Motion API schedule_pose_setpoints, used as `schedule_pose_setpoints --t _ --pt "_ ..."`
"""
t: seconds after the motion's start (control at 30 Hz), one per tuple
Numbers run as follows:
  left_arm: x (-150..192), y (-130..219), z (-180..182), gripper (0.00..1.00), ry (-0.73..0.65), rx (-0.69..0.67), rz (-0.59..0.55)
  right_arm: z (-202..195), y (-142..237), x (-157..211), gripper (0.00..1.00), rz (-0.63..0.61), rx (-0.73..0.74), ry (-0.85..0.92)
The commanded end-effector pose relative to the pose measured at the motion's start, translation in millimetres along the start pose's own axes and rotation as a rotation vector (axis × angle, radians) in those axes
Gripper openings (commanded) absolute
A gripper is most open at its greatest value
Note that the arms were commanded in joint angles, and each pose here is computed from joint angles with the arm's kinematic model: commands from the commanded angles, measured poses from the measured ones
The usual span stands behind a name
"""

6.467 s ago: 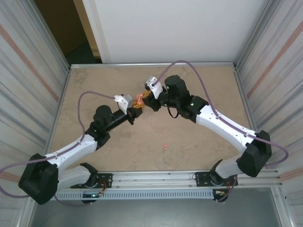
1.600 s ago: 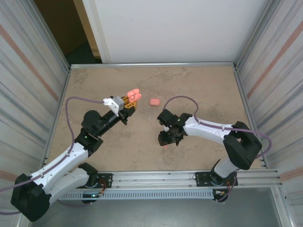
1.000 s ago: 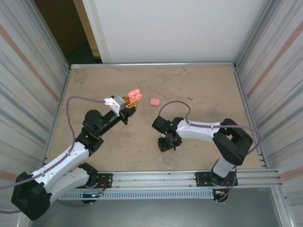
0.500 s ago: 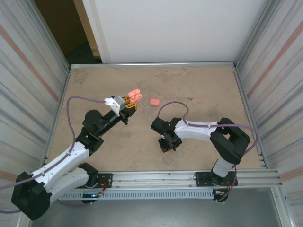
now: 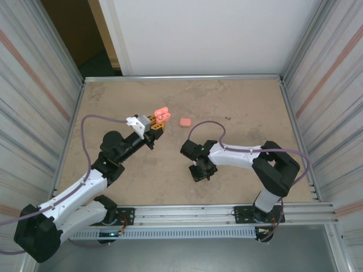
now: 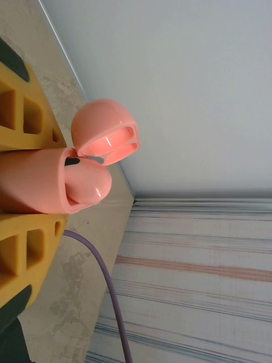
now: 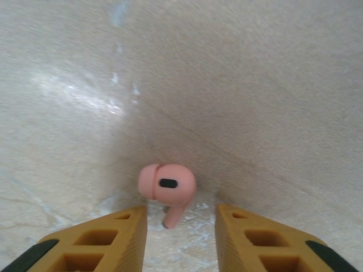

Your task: Insert the wireless bluetooth earbuds into the charging case

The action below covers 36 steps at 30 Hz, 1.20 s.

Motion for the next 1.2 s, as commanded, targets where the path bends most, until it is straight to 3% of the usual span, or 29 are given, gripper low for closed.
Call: schedule_pose_setpoints --t 0.0,1.17 --pt "-11.9 -0.4 3.0 0.0 -0.028 -0.011 -0.036 2.8 20.5 -6.9 0.4 -0.041 -0.044 0.001" --pt "-12.1 5.3 3.1 0.0 -0.034 -0.028 -0.029 0.6 -2.6 -26.4 0.35 -0.028 -0.061 -0.015"
Point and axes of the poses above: each hand's point on the last joint's axis, 136 mm out from that joint toward the fingers, its own y axis back along the fingers, its own z axis along the line the jaws close on, x = y × z, the point moved 8 cm from there along y, back along the fingers, and after that the axes turned 2 degrees about y, right-handed, at the moved point
